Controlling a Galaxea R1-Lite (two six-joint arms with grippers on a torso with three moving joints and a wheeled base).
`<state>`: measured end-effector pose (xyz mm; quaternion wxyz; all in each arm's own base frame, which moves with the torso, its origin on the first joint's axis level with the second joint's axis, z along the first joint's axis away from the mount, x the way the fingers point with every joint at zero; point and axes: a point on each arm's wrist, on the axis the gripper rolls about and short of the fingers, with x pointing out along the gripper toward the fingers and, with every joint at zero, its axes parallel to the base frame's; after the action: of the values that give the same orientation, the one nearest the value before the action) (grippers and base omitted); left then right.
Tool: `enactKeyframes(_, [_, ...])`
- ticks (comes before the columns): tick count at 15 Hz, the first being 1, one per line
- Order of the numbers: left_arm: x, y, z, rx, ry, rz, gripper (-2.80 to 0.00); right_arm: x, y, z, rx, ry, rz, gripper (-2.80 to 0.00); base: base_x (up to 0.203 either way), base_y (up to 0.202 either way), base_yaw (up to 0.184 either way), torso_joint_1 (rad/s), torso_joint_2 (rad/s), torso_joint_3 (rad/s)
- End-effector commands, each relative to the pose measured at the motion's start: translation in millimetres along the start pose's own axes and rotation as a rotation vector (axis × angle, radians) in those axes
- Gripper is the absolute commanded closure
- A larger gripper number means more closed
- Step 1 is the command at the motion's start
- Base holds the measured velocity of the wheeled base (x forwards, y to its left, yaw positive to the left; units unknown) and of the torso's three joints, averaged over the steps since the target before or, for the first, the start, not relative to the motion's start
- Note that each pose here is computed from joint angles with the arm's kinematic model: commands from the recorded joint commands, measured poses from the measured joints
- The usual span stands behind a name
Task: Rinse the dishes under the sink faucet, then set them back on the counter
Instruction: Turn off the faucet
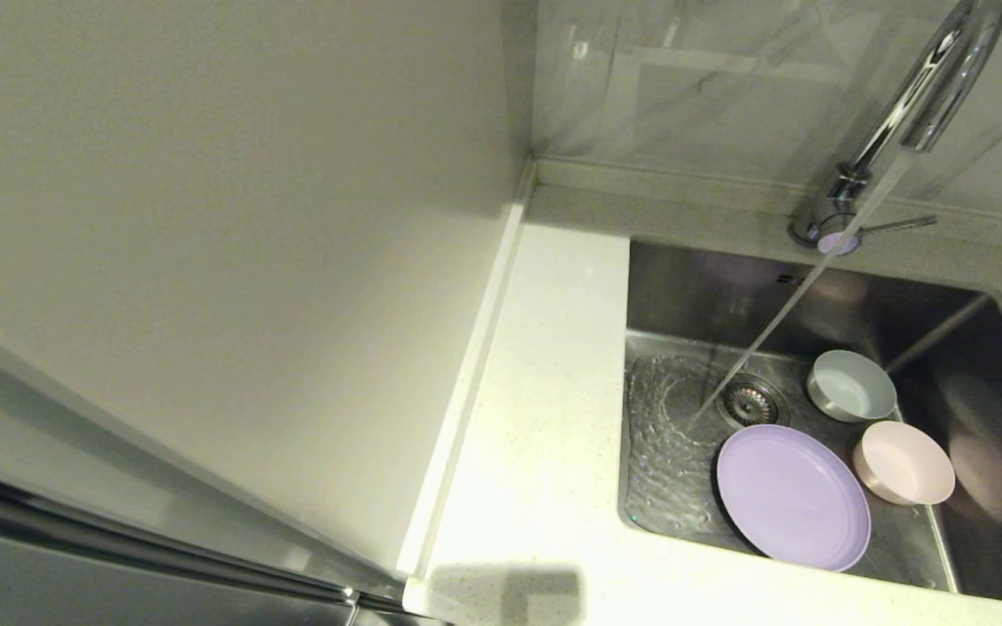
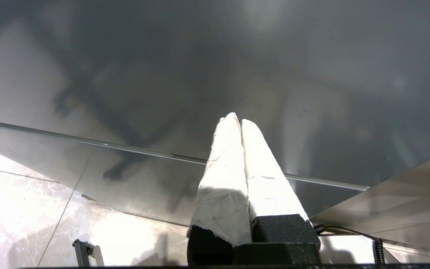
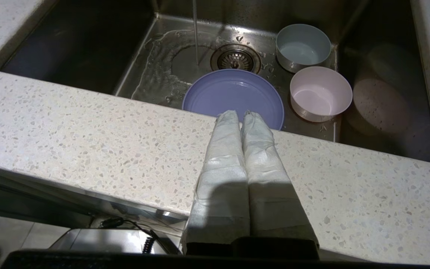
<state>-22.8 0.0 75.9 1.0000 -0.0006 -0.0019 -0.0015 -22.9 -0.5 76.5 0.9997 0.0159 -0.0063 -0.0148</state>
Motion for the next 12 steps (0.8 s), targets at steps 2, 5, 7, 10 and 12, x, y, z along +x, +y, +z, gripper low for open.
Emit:
enactKeyframes(2, [0.2,0.0,-0.8,0.0,0.002,0.001,0.0,0.1,0.1,0.1,-0.013,0.001,0.002,0.0,0.0,0.0,0.0,0.0,0.0,0.0])
enactKeyframes(5, [0.2,0.0,-0.8,0.0,0.002,0.0,0.0,0.1,0.1,-0.4,-0.046,0.006,0.007,0.0,0.0,0.0,0.0,0.0,0.0,0.0])
enactKeyframes(7, [0.2,0.0,-0.8,0.0,0.002,0.001,0.0,0.1,0.4,-0.8,-0.083,0.01,0.018,0.0,0.0,0.0,0.0,0.0,0.0,0.0])
enactKeyframes(10, [0.2,0.0,-0.8,0.0,0.002,0.001,0.0,-0.9,0.5,3.6,-0.087,-0.013,0.018,0.0,0.0,0.0,0.0,0.0,0.0,0.0])
enactKeyframes(12, [0.1,0.0,-0.4,0.0,0.001,0.0,0.0,-7.5,1.0,27.2,-0.082,-0.071,0.014,0.0,0.0,0.0,0.0,0.0,0.0,0.0])
